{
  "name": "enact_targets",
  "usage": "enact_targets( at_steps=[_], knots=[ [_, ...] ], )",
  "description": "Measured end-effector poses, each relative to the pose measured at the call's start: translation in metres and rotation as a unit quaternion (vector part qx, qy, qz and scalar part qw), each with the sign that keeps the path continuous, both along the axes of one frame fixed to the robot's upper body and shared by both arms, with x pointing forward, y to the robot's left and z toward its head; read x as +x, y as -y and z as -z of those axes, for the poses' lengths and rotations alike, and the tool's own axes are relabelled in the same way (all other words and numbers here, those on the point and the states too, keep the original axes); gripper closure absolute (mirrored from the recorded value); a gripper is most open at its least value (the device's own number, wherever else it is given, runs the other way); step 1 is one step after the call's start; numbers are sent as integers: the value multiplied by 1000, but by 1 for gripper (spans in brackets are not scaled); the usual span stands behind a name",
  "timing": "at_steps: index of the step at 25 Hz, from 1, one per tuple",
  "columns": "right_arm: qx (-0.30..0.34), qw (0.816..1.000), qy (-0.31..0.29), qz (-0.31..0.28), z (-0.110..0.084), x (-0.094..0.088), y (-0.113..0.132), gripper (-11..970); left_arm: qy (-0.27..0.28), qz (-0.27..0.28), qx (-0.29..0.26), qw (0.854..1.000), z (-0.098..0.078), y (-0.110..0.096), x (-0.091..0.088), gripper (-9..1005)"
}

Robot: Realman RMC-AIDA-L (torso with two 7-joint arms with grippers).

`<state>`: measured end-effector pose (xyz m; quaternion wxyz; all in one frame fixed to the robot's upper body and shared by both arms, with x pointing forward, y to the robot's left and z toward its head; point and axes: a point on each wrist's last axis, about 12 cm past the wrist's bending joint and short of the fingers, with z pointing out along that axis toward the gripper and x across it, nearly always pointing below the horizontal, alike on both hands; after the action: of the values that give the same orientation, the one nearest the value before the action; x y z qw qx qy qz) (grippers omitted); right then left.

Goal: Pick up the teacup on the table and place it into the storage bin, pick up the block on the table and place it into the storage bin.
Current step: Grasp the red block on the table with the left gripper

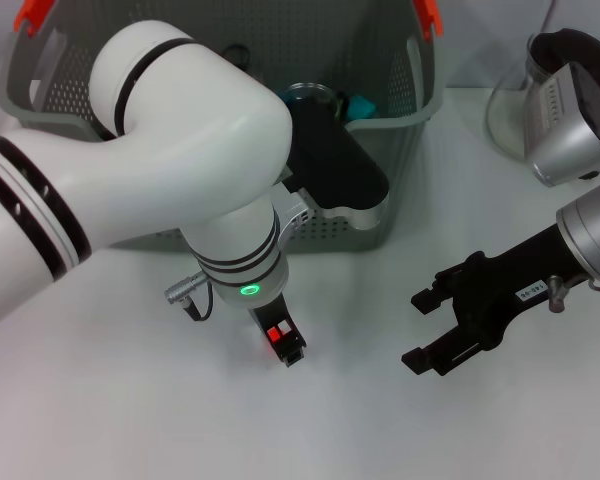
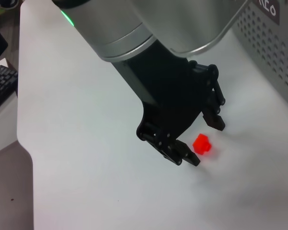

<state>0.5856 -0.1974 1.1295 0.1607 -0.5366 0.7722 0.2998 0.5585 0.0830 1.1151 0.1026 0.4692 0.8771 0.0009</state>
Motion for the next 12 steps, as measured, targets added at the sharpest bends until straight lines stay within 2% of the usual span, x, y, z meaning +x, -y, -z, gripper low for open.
enact_targets(
  at_steps=[12],
  knots=[
    [0,1000,-1,0,1,-1,1,35,-1,0,3,1000,2,0,0,457]
  ],
)
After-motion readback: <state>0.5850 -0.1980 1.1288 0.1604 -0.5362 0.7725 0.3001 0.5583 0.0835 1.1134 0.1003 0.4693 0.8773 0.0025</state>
